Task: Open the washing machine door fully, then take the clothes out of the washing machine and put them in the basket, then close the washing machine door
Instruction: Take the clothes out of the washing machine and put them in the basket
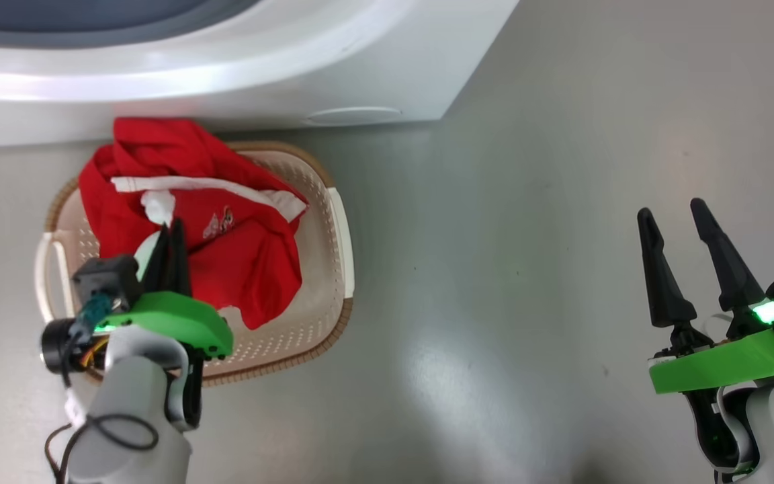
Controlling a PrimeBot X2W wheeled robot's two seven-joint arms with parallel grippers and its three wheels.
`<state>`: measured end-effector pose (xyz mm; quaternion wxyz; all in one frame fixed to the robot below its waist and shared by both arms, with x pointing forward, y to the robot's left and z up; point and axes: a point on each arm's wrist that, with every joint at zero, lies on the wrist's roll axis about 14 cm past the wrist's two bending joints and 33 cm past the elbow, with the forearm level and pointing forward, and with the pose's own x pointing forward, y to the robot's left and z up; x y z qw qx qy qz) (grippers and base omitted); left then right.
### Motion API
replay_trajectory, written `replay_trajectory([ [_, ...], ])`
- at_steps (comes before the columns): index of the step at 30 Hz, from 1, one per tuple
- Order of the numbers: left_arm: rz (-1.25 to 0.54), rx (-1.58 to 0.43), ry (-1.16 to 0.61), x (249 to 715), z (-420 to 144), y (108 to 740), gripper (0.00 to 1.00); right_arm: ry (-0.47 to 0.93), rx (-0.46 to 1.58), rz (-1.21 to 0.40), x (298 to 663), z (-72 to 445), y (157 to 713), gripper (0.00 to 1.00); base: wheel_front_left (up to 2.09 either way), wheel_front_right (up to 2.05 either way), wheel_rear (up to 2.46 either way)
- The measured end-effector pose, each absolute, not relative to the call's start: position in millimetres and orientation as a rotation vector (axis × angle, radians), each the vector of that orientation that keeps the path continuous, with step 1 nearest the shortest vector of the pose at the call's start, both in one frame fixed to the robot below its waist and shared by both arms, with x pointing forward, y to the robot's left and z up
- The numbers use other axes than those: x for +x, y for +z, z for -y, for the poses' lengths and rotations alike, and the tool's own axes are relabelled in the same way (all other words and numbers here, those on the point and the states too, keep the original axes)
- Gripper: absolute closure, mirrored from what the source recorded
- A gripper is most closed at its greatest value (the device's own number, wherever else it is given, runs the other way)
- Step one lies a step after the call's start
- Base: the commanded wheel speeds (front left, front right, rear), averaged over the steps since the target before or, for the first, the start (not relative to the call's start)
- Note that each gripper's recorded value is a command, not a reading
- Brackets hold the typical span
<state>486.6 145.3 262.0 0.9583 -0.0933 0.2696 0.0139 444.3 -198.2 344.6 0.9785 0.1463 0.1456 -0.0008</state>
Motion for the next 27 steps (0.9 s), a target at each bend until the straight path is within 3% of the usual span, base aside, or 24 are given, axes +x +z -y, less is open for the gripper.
replay_trajectory([
  [6, -0.667, -0.171, 0.000, 482, -136, 228, 0.99, -0.012, 0.289, -0.313, 447, 202, 333, 0.00, 0.00, 0.00, 0.00],
  [10, -0.718, -0.166, -0.007, 481, -132, 214, 0.79, -0.015, 0.287, -0.326, 446, 202, 328, 0.00, 0.00, 0.00, 0.00],
  [14, -0.731, -0.166, -0.014, 483, -128, 209, 0.53, -0.021, 0.284, -0.333, 445, 205, 325, 0.00, 0.00, 0.00, 0.00],
  [15, -0.729, -0.170, -0.019, 484, -127, 210, 0.37, -0.022, 0.284, -0.333, 445, 205, 325, 0.00, 0.00, 0.00, 0.00],
  [16, -0.726, -0.171, -0.021, 485, -126, 211, 0.09, -0.023, 0.284, -0.331, 445, 205, 326, 0.00, 0.00, 0.00, 0.00],
  [17, -0.725, -0.172, -0.021, 486, -126, 211, 0.00, -0.023, 0.283, -0.330, 445, 205, 327, 0.00, 0.00, 0.00, 0.00],
  [27, -0.674, -0.177, -0.013, 493, -130, 232, 0.00, -0.019, 0.283, -0.300, 446, 205, 340, 0.00, 0.00, 0.00, 0.00],
])
